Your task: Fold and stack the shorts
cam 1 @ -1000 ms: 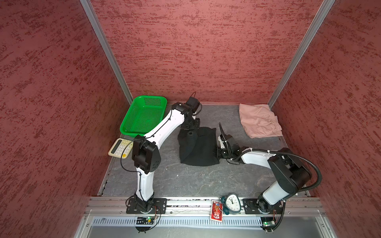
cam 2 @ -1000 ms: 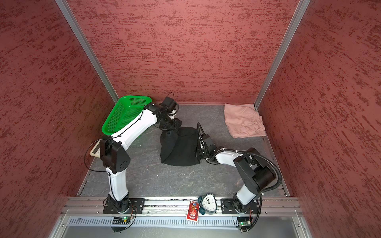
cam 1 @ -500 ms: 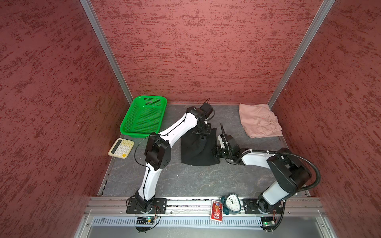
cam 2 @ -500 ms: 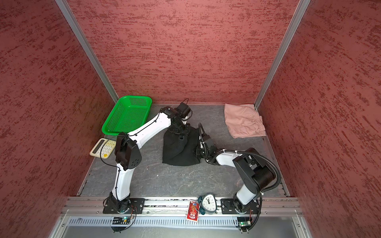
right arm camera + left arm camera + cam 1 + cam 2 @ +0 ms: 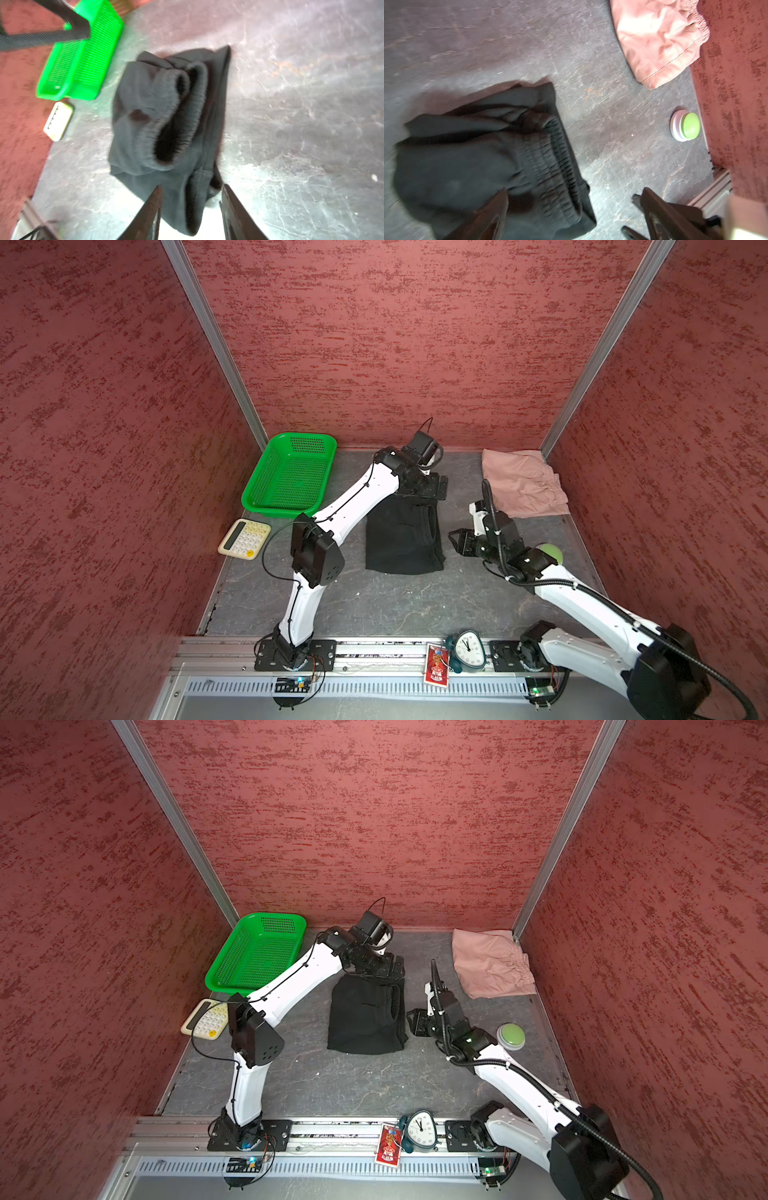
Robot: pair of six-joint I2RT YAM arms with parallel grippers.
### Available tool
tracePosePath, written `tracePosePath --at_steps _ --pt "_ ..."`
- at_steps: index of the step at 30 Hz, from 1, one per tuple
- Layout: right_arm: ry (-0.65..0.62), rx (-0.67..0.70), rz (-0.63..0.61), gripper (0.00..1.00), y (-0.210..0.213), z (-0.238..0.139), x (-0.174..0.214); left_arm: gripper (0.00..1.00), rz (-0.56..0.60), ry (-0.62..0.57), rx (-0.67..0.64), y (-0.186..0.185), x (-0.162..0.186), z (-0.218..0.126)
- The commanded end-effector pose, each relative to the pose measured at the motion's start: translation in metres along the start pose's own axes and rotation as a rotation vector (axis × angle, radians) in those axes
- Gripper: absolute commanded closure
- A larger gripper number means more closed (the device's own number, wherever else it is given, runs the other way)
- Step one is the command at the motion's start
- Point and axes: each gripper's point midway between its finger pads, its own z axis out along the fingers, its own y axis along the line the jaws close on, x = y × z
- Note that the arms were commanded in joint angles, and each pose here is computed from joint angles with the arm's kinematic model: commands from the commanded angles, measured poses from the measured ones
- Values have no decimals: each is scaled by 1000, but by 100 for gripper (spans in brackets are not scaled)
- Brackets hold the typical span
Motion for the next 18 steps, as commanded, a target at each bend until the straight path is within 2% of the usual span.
tracePosePath --at_steps 1,3,6,9,13,18 --pt "9 -91 -89 49 36 7 -20 1 -23 -88 -76 42 -6 -43" --pt "43 -75 -104 37 43 25 -24 1 -89 -119 -93 72 3 -58" --pt "82 -87 -109 29 48 52 -22 1 -205 -165 -75 112 21 -79" --pt "133 -77 -115 27 46 76 -13 1 -300 -198 -68 146 44 -96" --pt "188 -50 -139 26 39 100 -3 1 -363 -205 -106 176 74 -106" --pt "248 -193 -177 26 58 113 12 1 -389 -196 -89 186 97 -91"
